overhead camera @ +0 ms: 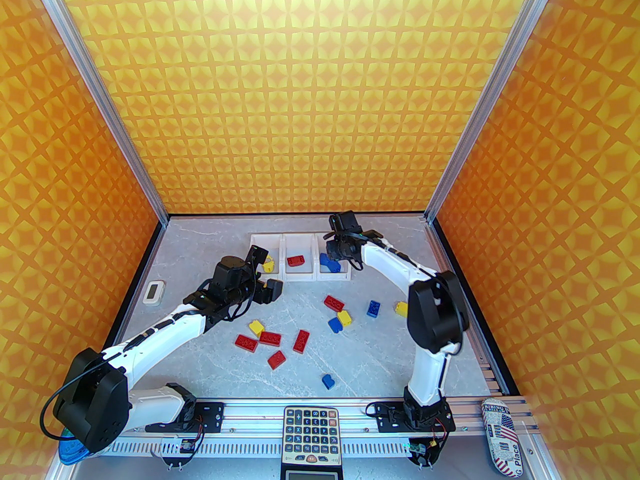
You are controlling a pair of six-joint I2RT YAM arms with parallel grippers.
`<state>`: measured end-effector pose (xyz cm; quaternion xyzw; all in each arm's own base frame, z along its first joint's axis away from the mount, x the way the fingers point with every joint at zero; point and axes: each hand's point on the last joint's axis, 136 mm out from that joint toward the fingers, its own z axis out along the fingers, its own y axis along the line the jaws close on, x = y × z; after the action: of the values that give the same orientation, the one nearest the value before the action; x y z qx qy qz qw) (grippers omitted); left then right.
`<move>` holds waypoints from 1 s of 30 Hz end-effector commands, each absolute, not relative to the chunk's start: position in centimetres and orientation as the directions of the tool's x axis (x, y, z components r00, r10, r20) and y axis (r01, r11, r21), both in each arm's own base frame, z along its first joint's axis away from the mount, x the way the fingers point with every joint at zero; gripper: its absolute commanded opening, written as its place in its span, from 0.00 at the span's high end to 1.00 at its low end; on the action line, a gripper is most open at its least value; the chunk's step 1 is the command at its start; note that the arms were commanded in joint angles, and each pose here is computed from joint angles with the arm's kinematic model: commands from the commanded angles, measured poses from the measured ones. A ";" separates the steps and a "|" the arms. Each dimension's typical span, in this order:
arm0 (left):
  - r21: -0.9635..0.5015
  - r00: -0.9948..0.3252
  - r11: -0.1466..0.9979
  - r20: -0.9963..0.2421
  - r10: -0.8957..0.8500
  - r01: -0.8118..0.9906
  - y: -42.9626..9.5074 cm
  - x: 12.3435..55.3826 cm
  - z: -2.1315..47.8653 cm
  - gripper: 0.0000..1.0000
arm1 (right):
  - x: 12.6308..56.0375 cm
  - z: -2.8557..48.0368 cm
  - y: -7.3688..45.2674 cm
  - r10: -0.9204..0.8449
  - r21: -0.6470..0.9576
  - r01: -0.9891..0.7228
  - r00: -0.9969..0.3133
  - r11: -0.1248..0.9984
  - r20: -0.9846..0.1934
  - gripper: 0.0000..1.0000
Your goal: Sort the legos into containers by color
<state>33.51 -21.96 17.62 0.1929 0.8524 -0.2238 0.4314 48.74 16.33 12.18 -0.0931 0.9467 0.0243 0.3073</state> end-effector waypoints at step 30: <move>-0.245 -0.741 0.912 -0.665 0.089 0.329 -19.1 31.4 15.5 0.19 | 33.0 16.3 17.7 -0.129 0.162 -0.308 -0.739 0.938 -0.661 0.41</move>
<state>32.59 -20.78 16.43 0.1516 0.8896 -0.2046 0.3791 33.52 17.44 15.61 -0.1269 0.9275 0.1095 0.3342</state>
